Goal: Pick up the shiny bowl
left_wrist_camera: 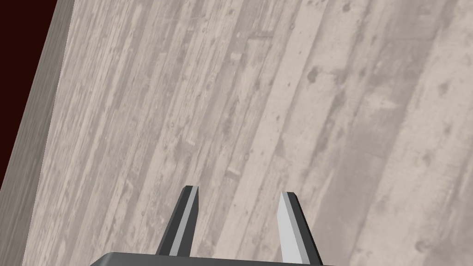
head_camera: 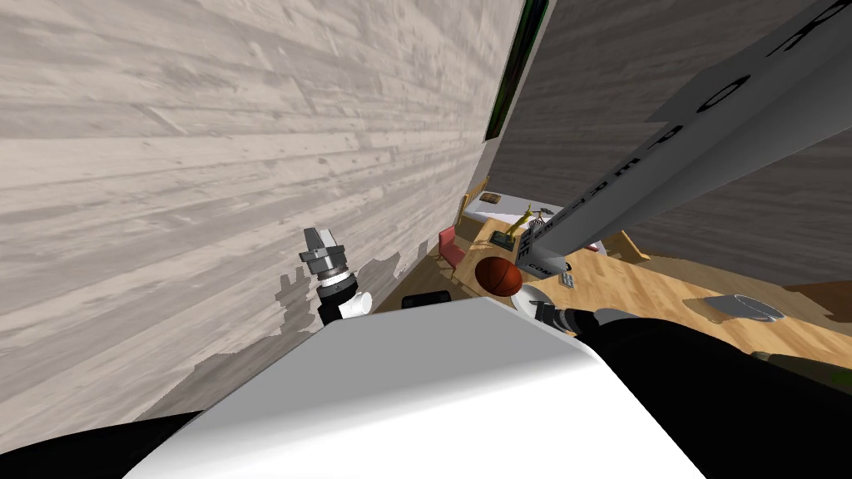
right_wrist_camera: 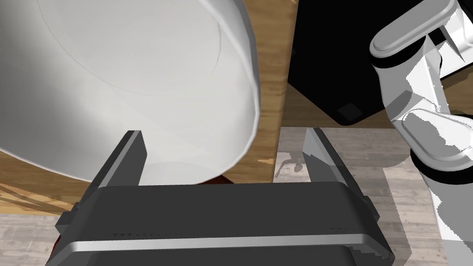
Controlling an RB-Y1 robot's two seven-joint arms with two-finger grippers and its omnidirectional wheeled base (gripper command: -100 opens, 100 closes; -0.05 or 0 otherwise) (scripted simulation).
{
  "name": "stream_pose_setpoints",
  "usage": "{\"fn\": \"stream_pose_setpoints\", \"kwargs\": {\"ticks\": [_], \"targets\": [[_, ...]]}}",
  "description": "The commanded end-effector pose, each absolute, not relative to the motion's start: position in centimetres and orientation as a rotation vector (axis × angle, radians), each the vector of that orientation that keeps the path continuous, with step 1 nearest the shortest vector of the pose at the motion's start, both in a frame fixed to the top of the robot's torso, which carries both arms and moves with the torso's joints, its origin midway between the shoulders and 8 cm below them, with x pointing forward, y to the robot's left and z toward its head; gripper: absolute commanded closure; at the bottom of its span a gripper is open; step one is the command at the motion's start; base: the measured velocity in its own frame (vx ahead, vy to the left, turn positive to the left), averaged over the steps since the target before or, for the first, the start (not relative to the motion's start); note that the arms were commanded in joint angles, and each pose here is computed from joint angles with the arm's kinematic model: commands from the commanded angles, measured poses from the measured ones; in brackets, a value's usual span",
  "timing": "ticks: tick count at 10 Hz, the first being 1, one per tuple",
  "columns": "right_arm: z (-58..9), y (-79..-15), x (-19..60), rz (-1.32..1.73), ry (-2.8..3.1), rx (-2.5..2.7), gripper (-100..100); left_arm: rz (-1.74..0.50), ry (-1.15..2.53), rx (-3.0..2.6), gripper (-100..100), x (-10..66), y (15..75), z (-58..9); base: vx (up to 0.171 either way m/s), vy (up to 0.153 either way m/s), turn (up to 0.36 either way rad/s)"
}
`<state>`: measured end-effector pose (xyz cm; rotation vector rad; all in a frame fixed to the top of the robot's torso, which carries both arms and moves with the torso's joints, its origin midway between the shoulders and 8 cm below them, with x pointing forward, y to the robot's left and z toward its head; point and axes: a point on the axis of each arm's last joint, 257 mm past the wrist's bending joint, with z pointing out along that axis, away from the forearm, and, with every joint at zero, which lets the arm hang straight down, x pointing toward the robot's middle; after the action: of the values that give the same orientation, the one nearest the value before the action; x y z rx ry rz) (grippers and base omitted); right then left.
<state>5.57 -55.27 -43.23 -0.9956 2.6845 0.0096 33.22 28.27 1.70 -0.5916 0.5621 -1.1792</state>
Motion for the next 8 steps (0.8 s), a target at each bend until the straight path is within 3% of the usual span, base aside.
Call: {"fn": "stream_pose_setpoints", "kwargs": {"ticks": [1, 8], "targets": [[-43.8, -54.7, 5.6, 0.019, 2.688, -1.006, -100, -1.179, 0.562, -0.592, 0, 33.2, 28.3, 1.7, 0.004, -0.035, -0.060], [-44.1, -52.1, 7.5, 0.026, 2.668, -1.059, -100, -1.179, 0.562, -0.592, 0, 33.2, 28.3, 1.7, 0.009, 0.009, -0.033]]}}
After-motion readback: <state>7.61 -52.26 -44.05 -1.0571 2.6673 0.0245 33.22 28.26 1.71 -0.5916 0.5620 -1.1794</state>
